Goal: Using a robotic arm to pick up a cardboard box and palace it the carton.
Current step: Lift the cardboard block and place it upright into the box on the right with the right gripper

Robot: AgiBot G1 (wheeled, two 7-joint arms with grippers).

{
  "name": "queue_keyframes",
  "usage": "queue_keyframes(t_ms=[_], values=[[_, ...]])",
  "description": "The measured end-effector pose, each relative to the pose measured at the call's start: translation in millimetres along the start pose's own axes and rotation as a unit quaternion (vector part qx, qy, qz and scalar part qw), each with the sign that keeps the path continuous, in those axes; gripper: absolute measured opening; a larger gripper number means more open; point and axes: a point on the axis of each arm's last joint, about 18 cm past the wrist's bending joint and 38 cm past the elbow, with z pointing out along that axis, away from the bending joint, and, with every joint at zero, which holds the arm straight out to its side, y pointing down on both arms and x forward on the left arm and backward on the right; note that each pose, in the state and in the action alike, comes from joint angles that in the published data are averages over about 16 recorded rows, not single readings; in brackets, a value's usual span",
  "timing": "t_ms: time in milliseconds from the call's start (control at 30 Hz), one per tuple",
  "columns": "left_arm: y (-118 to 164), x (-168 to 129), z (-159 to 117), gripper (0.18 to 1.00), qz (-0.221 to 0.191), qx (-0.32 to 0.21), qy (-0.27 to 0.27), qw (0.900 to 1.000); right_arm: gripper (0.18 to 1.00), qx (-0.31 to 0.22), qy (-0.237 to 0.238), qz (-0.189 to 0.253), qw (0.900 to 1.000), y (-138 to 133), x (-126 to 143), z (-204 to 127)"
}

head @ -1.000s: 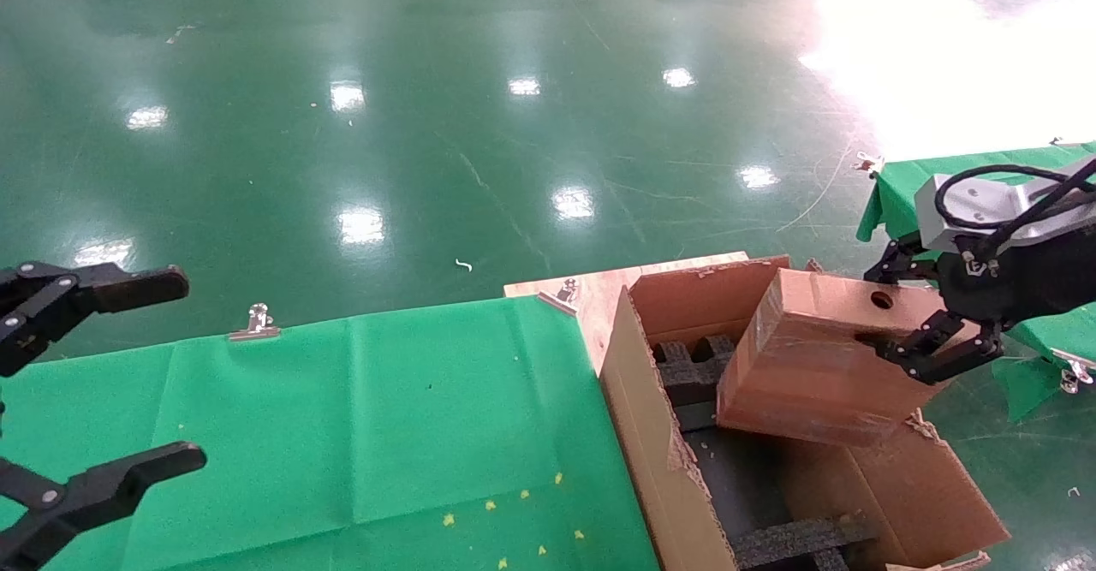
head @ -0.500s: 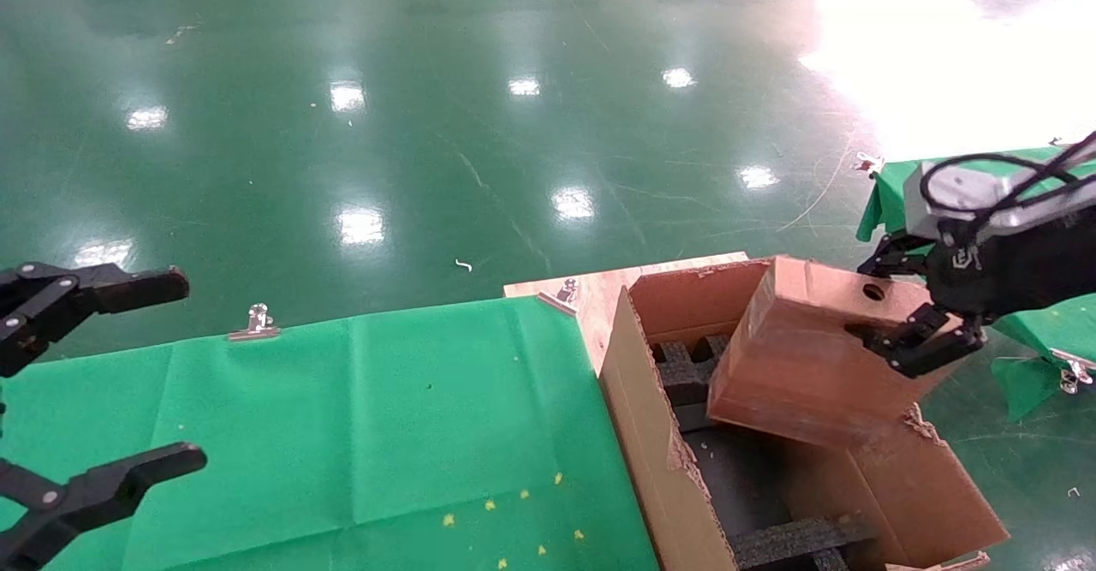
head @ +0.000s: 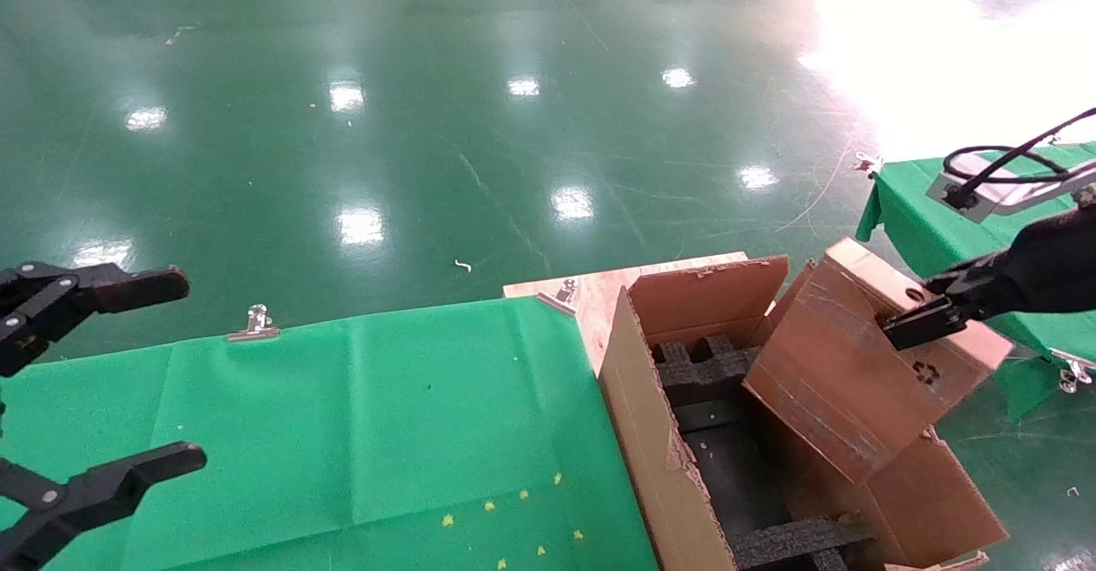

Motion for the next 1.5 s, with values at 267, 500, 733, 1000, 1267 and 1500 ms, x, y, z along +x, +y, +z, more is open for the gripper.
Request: queue_keyframes(t_ms=[267, 500, 733, 1000, 1267, 1500], values=[[0, 0, 0, 1.001, 0.0, 0.0, 0.0, 1.0, 0.333, -0.007, 0.015, 0.119, 0.993, 11, -1, 5], [0, 0, 0, 1.001, 0.0, 0.0, 0.0, 1.0, 0.332, -0.006, 0.018, 0.151, 0.988, 13, 0, 6], [0, 0, 0, 1.001, 0.0, 0.0, 0.0, 1.0, 0.331, -0.002, 0.035, 0.15, 0.988, 10, 4, 11], [0, 0, 0, 1.001, 0.0, 0.0, 0.0, 1.0, 0.33, 0.007, 0.069, 0.141, 0.988, 7, 3, 22], [0, 0, 0, 1.001, 0.0, 0.0, 0.0, 1.0, 0.329, 0.011, 0.099, 0.124, 0.987, 11, -9, 33], [0, 0, 0, 1.001, 0.0, 0.0, 0.0, 1.0, 0.328, 0.005, 0.121, 0.119, 0.985, 17, -21, 42]])
